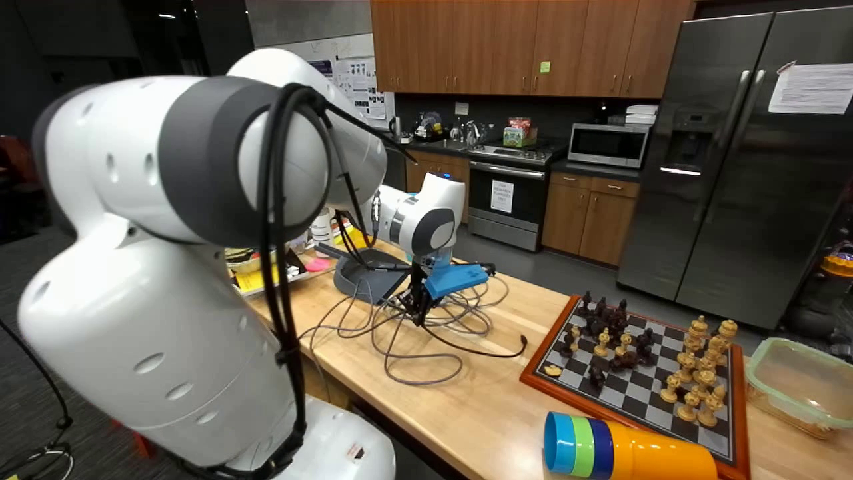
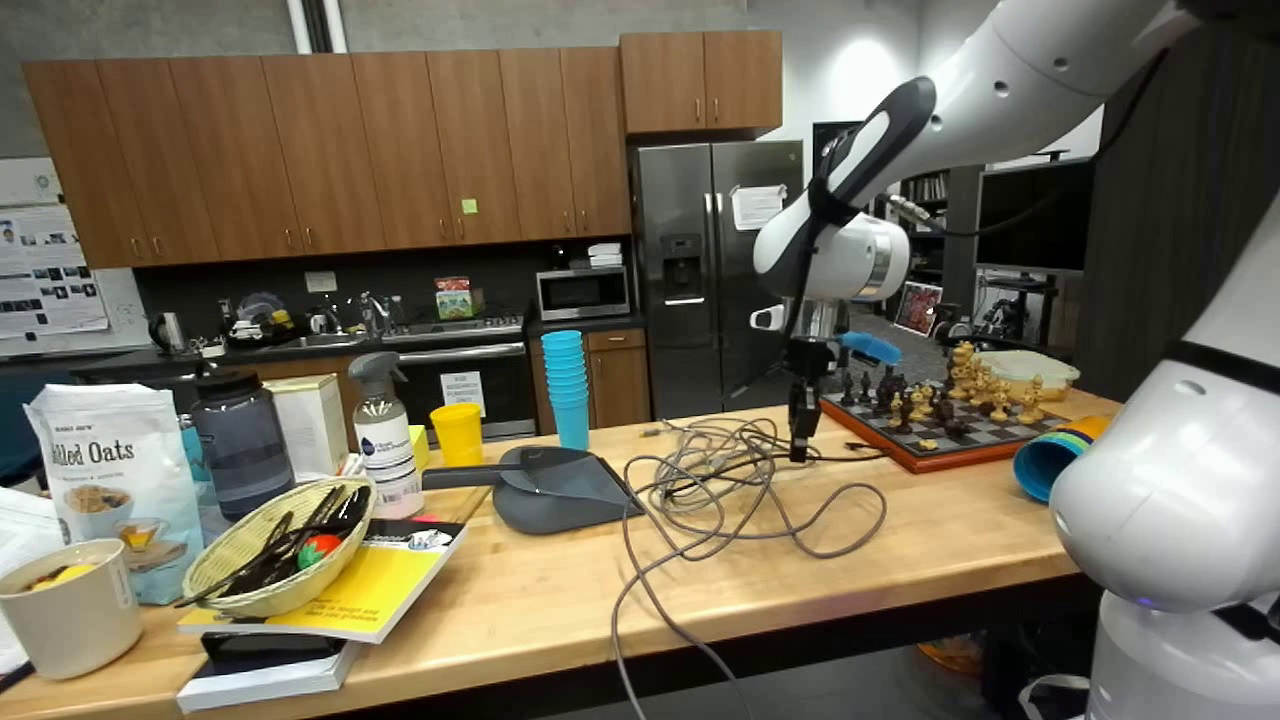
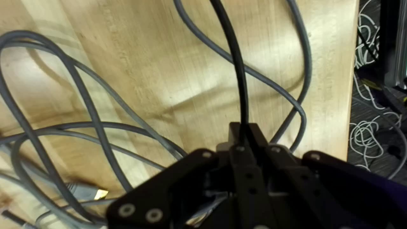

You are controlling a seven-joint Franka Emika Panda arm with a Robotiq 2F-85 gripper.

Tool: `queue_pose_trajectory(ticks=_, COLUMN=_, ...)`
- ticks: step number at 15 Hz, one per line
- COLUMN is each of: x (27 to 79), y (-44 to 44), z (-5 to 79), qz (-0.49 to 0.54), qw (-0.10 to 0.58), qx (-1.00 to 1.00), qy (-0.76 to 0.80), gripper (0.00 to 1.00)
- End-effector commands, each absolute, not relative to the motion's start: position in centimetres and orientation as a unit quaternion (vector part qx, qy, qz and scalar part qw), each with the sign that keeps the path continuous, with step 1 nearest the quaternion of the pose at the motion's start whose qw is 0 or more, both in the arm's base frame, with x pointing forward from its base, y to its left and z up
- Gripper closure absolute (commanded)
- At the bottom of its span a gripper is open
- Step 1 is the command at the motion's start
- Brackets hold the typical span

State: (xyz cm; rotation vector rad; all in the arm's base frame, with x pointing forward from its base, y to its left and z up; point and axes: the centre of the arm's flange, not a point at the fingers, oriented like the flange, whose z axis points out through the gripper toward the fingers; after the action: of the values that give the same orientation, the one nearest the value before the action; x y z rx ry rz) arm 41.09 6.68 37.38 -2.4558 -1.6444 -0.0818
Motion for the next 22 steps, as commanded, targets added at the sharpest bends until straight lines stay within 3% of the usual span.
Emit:
queue_pose_trajectory(ticks=1, x=37.9, y=6.4, z=43.5, qz=-0.061, qw=0.067, qx=-0.846, qy=-0.525, gripper=0.98)
queue_pose_trajectory(ticks=9, x=35.8, y=7.1, z=48.1, qz=-0.049, qw=0.037, qx=-0.862, qy=-0.504, gripper=0.98)
queue_pose_trajectory(ticks=22, x=33.5, y=11.4, z=52.3, qz=0.151, qw=0.0, qx=-0.878, qy=-0.454, gripper=0.98)
